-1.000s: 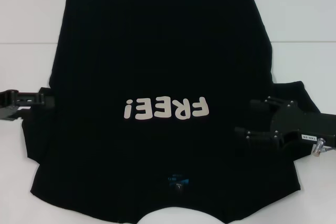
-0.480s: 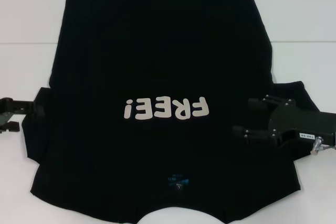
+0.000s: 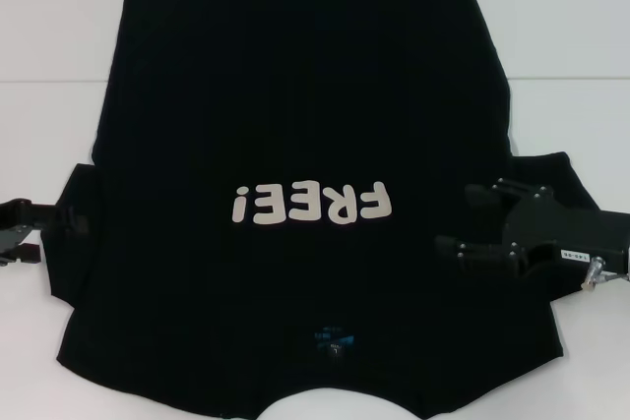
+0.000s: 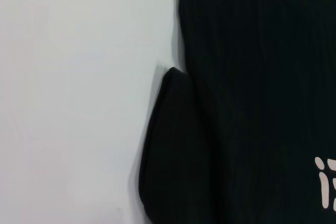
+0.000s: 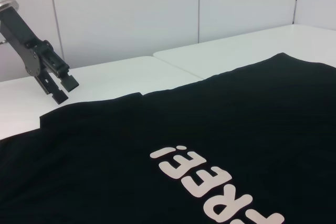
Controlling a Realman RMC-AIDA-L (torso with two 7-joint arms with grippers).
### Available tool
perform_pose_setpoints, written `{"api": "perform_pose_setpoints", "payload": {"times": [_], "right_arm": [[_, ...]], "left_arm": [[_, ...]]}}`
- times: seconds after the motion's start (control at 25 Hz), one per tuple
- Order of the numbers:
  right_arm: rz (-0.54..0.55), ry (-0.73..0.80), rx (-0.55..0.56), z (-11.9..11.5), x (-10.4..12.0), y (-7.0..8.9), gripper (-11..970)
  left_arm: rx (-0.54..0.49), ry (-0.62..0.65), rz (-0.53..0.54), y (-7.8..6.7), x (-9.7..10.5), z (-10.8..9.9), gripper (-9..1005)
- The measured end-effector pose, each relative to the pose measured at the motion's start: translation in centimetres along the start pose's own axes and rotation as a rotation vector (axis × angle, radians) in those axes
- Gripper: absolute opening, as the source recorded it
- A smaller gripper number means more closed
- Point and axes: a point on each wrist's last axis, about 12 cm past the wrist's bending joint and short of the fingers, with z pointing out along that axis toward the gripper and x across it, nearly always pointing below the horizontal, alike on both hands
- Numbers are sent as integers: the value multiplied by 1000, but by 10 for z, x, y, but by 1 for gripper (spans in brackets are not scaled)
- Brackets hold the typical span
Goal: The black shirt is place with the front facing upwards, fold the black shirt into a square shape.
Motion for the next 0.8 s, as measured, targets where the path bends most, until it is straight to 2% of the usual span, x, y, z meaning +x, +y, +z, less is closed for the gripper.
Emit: {"api": "perform_pose_setpoints", "payload": {"times": [0.8], "right_arm": [[3,2,-10,0,1,2,912]], "left_arm": [[-17,-2,10,0,4,9,920]]}}
